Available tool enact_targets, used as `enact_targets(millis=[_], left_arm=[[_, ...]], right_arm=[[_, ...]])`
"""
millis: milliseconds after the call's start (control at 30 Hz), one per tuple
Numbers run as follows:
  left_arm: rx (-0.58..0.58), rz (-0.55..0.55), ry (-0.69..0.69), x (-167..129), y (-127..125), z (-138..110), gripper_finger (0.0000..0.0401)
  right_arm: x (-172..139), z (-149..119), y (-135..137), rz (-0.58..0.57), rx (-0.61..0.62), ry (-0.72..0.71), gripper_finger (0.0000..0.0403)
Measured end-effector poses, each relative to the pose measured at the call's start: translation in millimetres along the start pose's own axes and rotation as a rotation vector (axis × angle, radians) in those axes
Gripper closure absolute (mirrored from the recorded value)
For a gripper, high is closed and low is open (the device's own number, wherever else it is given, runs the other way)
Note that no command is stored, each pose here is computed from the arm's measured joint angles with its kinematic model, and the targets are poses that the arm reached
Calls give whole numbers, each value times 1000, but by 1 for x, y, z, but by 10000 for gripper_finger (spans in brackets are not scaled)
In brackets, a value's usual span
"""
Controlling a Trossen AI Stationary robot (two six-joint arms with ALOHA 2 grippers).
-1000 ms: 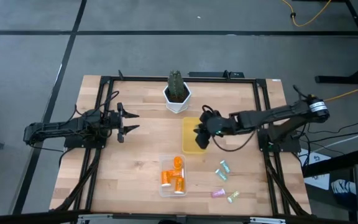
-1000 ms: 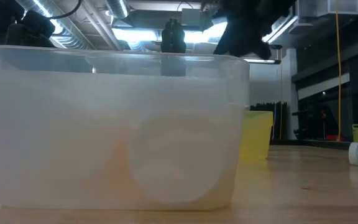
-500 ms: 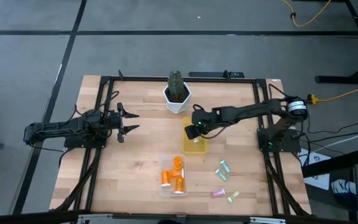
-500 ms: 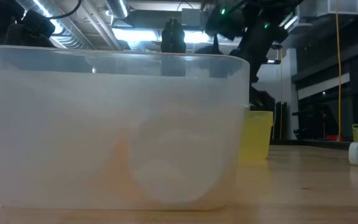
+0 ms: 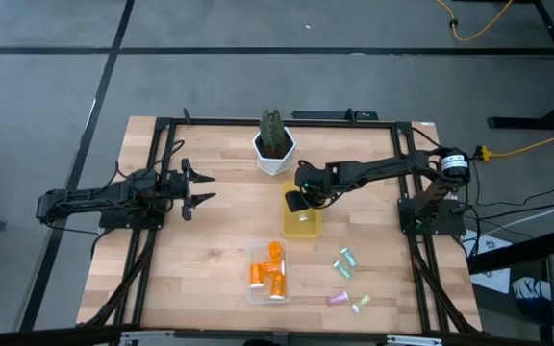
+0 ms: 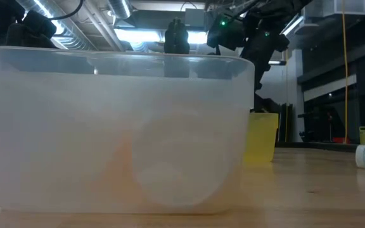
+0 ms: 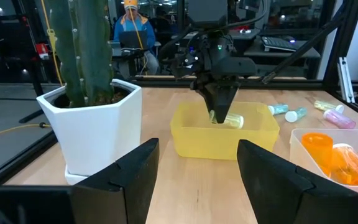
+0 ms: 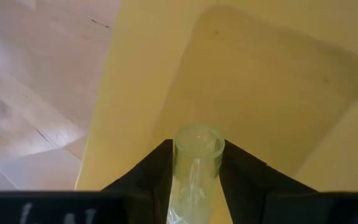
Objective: Pick and place medicine bottles into bin by pill shape (circle, oval)
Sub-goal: Put the small yellow pill bottle into the small yellow bin
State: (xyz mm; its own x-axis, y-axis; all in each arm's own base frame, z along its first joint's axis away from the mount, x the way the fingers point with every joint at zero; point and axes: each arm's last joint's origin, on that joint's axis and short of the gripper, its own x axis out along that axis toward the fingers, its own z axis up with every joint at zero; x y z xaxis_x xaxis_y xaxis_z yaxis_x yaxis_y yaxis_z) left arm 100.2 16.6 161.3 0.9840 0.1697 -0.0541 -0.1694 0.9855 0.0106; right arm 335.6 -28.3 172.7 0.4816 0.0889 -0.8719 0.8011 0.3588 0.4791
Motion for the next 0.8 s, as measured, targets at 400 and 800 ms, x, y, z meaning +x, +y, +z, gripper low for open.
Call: enact_targets(millis=[400, 800], left_arm=[[0, 0, 0, 0, 0, 0, 189], [0, 0, 0, 0, 0, 0, 189]], right_arm=[[0, 0, 0, 0, -53, -1, 275], [0, 1, 1, 9, -82, -7, 273]])
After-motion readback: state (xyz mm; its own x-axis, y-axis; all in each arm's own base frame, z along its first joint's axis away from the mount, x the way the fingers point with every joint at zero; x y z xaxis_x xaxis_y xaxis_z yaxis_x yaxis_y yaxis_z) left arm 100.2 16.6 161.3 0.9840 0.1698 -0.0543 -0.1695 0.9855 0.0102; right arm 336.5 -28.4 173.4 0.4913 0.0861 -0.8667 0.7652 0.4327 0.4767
